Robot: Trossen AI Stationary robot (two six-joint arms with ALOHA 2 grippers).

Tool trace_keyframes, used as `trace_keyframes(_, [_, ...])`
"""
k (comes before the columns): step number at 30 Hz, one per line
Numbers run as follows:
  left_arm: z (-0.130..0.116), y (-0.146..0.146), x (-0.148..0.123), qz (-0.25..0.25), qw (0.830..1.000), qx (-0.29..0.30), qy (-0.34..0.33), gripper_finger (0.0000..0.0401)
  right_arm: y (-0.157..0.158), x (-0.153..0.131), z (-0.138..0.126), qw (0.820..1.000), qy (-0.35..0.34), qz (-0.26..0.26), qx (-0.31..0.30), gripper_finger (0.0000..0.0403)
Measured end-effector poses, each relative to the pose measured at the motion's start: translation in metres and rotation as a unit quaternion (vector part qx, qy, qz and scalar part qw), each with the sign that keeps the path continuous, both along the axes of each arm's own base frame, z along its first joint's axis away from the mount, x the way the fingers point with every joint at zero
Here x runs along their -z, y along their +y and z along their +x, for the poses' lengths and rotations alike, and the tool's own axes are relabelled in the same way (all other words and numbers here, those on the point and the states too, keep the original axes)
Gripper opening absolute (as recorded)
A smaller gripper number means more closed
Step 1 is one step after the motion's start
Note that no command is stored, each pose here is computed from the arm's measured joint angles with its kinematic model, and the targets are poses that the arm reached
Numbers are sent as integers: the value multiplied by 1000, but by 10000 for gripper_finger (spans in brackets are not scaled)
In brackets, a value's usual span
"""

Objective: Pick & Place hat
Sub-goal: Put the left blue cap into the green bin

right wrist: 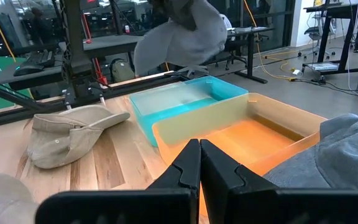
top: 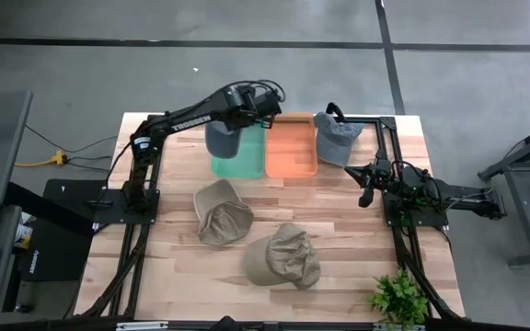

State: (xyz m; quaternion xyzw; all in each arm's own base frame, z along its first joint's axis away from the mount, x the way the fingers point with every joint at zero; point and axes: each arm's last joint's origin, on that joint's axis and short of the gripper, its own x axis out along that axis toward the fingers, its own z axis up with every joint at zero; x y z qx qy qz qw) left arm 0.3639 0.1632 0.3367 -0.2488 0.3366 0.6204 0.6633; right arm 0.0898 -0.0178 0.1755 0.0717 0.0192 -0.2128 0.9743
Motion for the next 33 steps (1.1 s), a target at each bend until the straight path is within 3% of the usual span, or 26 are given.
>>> trace_keyframes(11, [15,-3,14,53,998,-5,29,0,0,0,0,1000,0,0,0,0])
trace_keyframes(33, [46,-2,69,1,999,-1,43,0,0,0,0,1000,0,0,-1,0])
